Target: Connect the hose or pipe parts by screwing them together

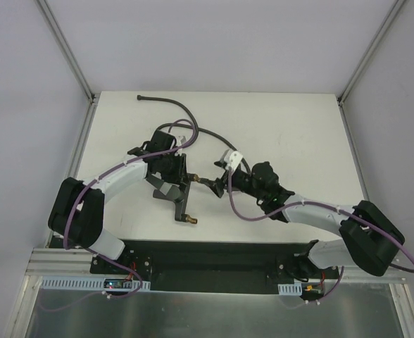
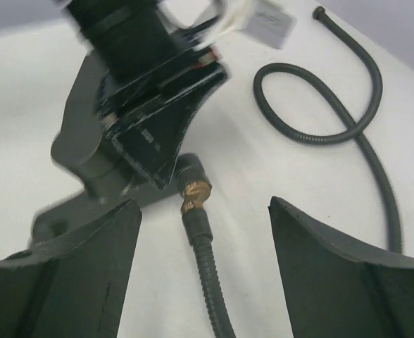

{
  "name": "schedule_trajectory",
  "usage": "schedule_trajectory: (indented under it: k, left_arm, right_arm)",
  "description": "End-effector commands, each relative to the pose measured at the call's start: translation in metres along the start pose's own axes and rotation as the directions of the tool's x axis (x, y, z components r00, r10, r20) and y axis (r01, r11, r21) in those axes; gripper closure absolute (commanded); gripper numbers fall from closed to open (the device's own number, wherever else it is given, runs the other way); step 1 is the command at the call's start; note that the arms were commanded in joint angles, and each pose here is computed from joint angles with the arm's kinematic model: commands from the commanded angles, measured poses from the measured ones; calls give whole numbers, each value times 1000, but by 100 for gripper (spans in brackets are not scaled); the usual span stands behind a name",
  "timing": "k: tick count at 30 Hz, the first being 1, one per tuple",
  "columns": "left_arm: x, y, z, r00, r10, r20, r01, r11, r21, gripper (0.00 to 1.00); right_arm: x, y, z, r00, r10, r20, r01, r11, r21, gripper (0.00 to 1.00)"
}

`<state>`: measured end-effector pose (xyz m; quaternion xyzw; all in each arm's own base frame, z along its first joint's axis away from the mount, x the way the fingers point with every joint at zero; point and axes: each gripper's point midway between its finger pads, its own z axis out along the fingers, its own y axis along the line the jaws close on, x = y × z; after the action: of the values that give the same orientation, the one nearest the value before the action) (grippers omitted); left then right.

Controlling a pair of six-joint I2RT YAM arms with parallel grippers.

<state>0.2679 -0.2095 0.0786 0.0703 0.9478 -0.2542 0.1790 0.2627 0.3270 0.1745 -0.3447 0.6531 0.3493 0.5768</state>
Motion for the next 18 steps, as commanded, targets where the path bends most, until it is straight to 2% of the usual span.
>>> schedule_trajectory:
  k: [1, 2, 3, 5, 6, 10, 13, 18]
  left_arm:
    - [3, -20, 1, 998, -19, -58, 24, 995, 101, 100]
    - [2, -20, 2, 998, -18, -61, 24, 995, 100, 100]
    - [5, -19, 2, 997, -24, -72, 31, 995, 94, 100]
    - [4, -19, 2, 997, -23, -78, 30, 995, 97, 100]
    - [5, -20, 2, 996, -23, -82, 32, 995, 100, 100]
    - [6, -22, 1, 996, -17, -92, 27, 994, 109, 100]
    - [7, -22, 1, 995, -16, -99, 26, 994, 110, 100]
    - [8, -23, 1, 994, -16, -108, 29, 993, 115, 100]
  right_arm:
    - [17, 19, -8, 774, -631, -52, 613, 768, -184, 24]
    - [21, 21, -10, 701, -712, -42, 688, 692, -219, 25]
    - [24, 29, -10, 661, -750, -18, 724, 645, -245, 25]
    - [25, 31, -8, 606, -795, -14, 768, 589, -251, 26]
    - [31, 33, -6, 553, -833, -14, 801, 536, -268, 27]
    - [48, 21, 0, 406, -910, -85, 865, 413, -286, 30]
    - [59, 20, 5, 348, -932, -97, 878, 360, -314, 34]
    - [69, 15, 18, 307, -944, -120, 888, 330, -320, 39]
